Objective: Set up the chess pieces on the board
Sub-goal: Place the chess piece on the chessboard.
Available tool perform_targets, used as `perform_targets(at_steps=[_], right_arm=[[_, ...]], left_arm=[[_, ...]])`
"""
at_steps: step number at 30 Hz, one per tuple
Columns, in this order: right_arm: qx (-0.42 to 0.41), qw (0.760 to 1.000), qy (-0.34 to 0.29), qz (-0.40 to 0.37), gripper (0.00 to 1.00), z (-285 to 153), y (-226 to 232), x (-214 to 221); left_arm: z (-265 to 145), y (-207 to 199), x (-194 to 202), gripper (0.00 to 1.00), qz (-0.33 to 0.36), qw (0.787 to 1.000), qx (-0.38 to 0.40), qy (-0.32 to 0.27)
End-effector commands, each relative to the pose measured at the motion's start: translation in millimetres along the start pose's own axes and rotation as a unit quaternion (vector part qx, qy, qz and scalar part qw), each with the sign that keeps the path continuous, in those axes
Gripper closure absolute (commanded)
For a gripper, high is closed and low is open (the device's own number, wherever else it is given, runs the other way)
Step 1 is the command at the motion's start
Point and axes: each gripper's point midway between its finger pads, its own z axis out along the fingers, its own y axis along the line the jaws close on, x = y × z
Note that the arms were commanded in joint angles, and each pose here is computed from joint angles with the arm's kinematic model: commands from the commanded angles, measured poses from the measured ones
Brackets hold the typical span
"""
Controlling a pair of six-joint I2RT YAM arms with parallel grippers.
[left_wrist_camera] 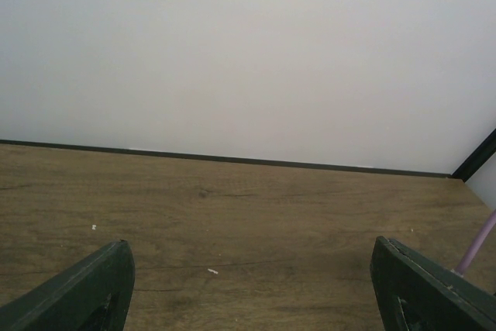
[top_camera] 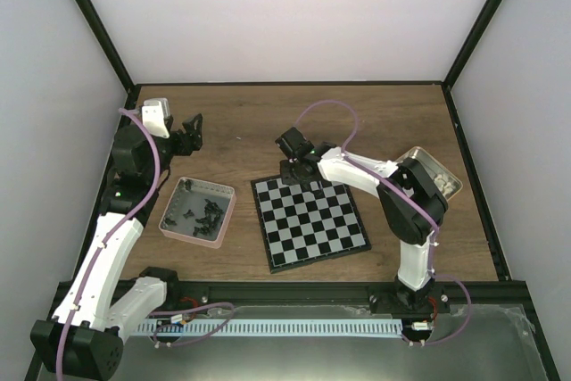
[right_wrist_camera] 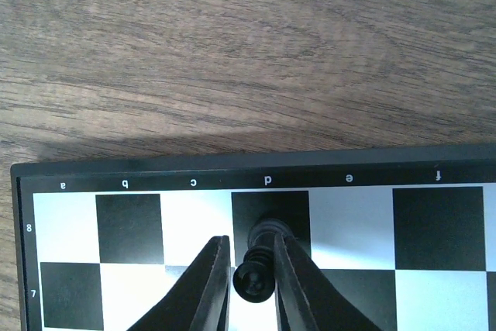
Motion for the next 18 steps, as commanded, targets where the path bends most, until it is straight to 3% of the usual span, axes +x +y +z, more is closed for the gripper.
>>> perform_targets(at_steps=[1,12,18], right_arm=[[0.001,1.0,-0.017,0.0,0.82,-8.0,0.0,-11.7],[0.0,1.0,-0.028,-0.003,0.82,-8.9,1.7,-17.4],[-0.007,0.999,-0.037,0.0,0.73,-16.9,4.1,-22.4]], left_arm=[[-0.2,-2.0,-2.8,0.15,-0.002,1.0,0.004,-0.009],[0.8,-2.2,-2.1,0.15,-0.003,1.0,0.005,-0.007],[2.2,-2.0,-0.9,0.15,-0.003,1.0,0.005,-0.005]])
